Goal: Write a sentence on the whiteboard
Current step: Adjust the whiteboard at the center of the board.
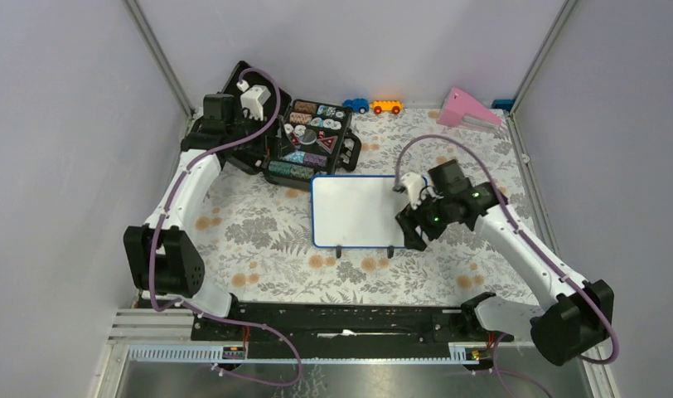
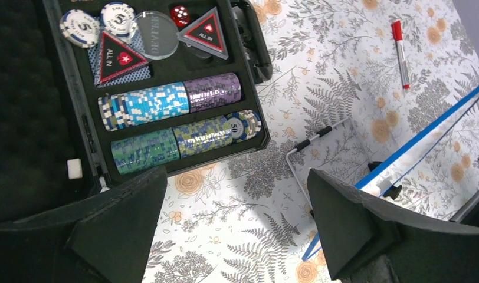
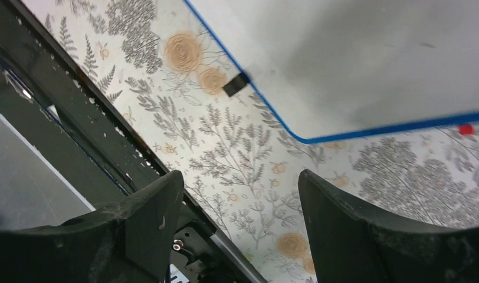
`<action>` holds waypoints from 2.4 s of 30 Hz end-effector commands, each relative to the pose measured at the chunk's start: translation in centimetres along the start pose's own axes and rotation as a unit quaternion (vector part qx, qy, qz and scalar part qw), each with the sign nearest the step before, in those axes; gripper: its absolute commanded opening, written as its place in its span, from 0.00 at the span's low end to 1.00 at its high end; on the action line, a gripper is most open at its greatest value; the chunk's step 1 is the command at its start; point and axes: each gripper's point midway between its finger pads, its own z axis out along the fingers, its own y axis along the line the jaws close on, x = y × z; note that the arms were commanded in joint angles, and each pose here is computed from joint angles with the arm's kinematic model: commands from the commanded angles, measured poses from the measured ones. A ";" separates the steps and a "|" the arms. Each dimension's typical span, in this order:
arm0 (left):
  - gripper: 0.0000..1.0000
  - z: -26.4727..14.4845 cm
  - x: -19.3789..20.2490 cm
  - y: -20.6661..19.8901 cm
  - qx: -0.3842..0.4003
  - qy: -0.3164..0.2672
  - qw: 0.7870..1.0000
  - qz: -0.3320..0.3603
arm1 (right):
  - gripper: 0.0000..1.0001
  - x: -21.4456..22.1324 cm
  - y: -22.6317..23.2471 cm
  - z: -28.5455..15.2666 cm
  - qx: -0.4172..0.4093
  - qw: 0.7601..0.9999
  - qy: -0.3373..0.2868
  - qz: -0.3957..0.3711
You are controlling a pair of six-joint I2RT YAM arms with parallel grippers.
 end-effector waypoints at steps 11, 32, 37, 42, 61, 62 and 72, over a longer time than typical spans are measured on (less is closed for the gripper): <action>0.99 -3.1 -1.2 -0.3 -0.051 -0.047 0.997 -0.021 | 0.53 0.0 4.7 5.7 0.039 0.976 0.011 -0.213; 0.99 -3.2 -1.5 -0.8 -0.039 -0.043 0.998 -0.027 | 0.33 0.7 1.3 13.5 0.136 0.936 0.071 -0.316; 0.99 -3.1 -1.2 -0.5 -0.045 -0.039 0.998 -0.025 | 0.32 1.9 -0.3 13.5 0.168 0.924 0.091 -0.331; 0.99 -2.8 -1.0 -0.4 -0.044 -0.035 0.998 -0.028 | 0.32 3.1 -1.3 12.8 0.187 0.913 0.098 -0.348; 0.99 -1.9 -0.3 -0.8 -0.017 -0.019 0.999 -0.034 | 0.45 2.6 -3.0 10.5 0.159 0.940 0.061 -0.295; 0.99 -1.9 -0.3 -0.9 -0.014 -0.019 0.999 -0.033 | 0.46 2.1 -2.2 10.1 0.136 0.948 0.055 -0.283; 0.99 -1.3 -0.3 -1.0 -0.002 -0.013 0.999 -0.043 | 0.58 -0.8 6.3 1.5 -0.061 0.982 0.009 -0.181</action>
